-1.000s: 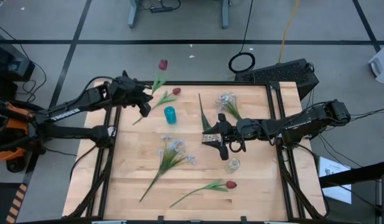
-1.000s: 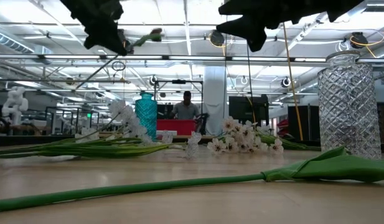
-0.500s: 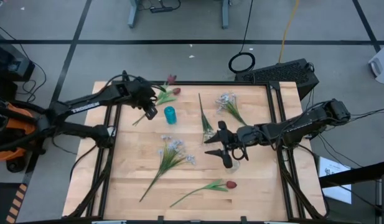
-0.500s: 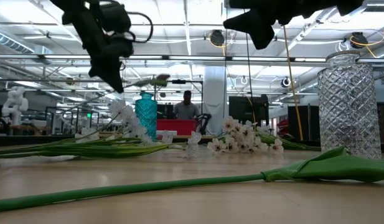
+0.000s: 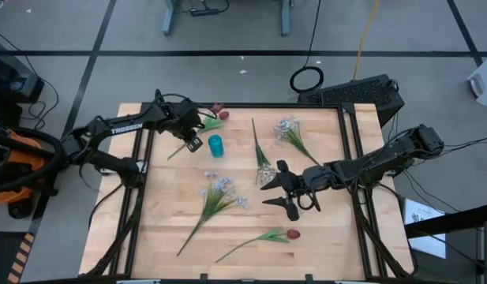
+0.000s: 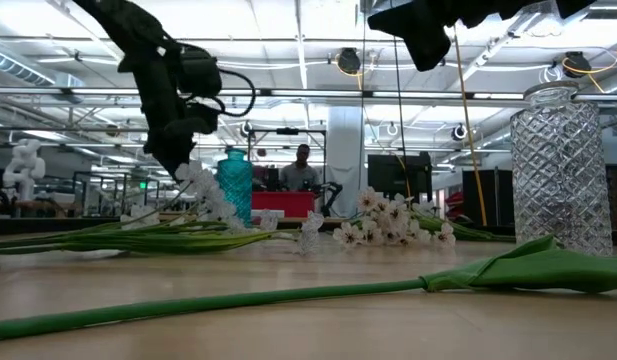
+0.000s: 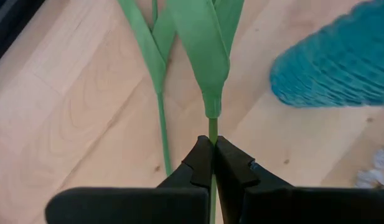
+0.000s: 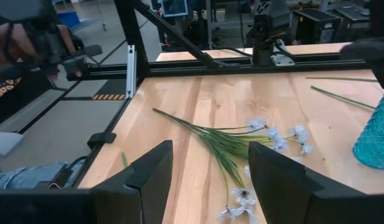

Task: Sort flowers into vase by color
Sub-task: Move the middle red tulip to the top left of the table

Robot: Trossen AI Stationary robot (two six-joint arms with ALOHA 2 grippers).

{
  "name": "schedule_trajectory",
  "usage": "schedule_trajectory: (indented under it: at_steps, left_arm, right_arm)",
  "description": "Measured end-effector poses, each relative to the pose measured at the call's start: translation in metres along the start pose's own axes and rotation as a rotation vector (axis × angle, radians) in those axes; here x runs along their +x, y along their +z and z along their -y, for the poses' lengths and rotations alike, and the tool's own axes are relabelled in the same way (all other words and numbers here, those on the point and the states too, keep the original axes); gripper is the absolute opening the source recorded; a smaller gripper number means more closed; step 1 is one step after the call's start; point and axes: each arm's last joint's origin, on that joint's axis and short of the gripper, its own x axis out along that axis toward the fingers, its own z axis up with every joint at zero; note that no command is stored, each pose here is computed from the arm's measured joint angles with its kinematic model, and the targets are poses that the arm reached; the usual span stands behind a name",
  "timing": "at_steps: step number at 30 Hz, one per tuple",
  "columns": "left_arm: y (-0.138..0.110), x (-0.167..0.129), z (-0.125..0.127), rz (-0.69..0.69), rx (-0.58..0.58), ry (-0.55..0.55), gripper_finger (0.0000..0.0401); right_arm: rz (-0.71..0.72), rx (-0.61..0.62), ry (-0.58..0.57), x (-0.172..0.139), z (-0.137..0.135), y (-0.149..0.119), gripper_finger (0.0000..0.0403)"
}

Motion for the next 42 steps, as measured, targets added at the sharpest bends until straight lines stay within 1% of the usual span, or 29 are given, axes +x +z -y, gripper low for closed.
schedule_trajectory:
  at_steps: [10,20,27,34,37,42]
  left_arm:
    - [0.002,0.022,-0.015,-0.068,-0.048,0.021,0.0011]
    - [0.001,0.041,-0.026,-0.131,-0.064,0.032,0.0011]
    - [0.003,0.05,-0.027,-0.128,-0.066,0.038,0.0012]
    - [0.004,0.05,-0.027,-0.122,-0.061,0.044,0.0013]
    - [0.004,0.05,-0.028,-0.122,-0.055,0.044,0.0028]
    - [0.004,0.05,-0.028,-0.123,-0.064,0.078,0.0077]
  right_arm:
    - [-0.002,-0.003,0.009,0.0,-0.003,-0.001,0.0199]
    - [-0.015,-0.004,0.007,0.0,-0.002,-0.002,0.0199]
    - [-0.015,-0.004,0.007,0.0,-0.002,-0.002,0.0199]
    - [-0.023,-0.005,0.005,0.0,-0.002,-0.003,0.0199]
    - [-0.023,-0.005,0.006,0.0,-0.002,-0.003,0.0199]
    - [-0.023,-0.005,0.006,0.0,-0.002,-0.003,0.0199]
